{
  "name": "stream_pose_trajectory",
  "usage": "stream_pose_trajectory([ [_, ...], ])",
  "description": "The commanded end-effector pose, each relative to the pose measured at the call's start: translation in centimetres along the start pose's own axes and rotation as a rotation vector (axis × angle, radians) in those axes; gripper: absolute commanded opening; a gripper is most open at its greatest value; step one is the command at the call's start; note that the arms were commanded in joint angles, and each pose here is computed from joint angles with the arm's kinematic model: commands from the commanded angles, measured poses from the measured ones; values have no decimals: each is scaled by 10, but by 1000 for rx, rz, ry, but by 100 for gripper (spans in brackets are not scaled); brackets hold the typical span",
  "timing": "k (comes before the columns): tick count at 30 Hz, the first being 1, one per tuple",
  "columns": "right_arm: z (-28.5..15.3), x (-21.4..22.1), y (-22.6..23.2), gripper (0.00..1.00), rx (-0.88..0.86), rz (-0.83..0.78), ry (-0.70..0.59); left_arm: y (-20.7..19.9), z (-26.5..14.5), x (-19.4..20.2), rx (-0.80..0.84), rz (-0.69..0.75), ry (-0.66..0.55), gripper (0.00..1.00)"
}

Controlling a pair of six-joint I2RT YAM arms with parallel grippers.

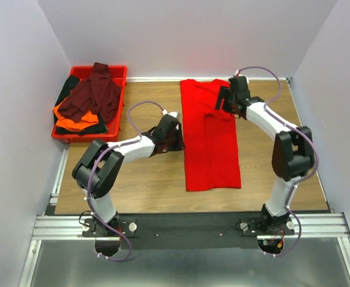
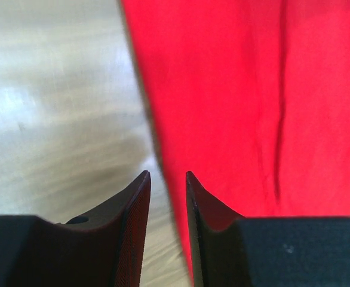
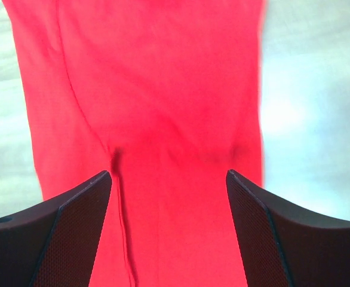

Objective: Fold and stack the t-shirts
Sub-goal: Fold the tshirt

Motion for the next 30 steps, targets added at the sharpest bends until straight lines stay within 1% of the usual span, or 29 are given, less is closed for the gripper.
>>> stream_pose_trajectory([
  [1,-27,35,-20,83,59,98,54,1,-5,22,67,16,61,38],
  [3,-34,47,-26,82,69,107,75,1,-7,31,87,16,79,38],
  [4,-35,65,-37,82,104,105,106,2,-9,38,88,22,94,39],
  [6,-48,73,-42,82,101,127,110,3,-11,44,85,25,103,41],
  [7,-51,89,-48,82,111,125,144,5,-13,47,85,25,103,44],
  [8,-59,91,-50,82,102,138,139,3,-14,48,105,30,95,46],
  [9,-63,98,-52,82,104,139,146,2,-16,50,115,34,97,47],
  [10,-66,115,-61,82,122,136,179,1,-18,54,138,44,104,48],
  [11,-70,120,-63,82,122,142,183,-1,-19,58,147,48,114,49],
  [12,-76,121,-64,82,112,155,175,-3,-21,61,155,55,118,49],
  [13,-80,134,-69,82,117,158,204,-5,-22,68,159,60,132,49],
  [16,-91,147,-74,82,101,172,223,-12,-23,84,171,76,169,49],
  [21,-104,158,-81,82,95,180,226,-12,-21,111,141,78,232,45],
  [25,-112,170,-82,81,63,190,263,-9,-19,126,114,70,266,40],
  [26,-114,171,-83,81,57,194,264,-8,-18,126,99,65,268,36],
  [27,-116,174,-82,81,46,200,275,-7,-19,128,93,61,270,27],
  [30,-120,181,-83,80,34,199,293,-4,-19,123,48,56,251,13],
])
Point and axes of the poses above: each gripper's point midway between its finger pads, its own z axis out along the fingers, its own y axis along the line the jaws close on, x = y × z, the point moved 6 cm from there along -z, back along the fingers, and after that the axes turned 6 degrees about z, right-handed, at the moved point
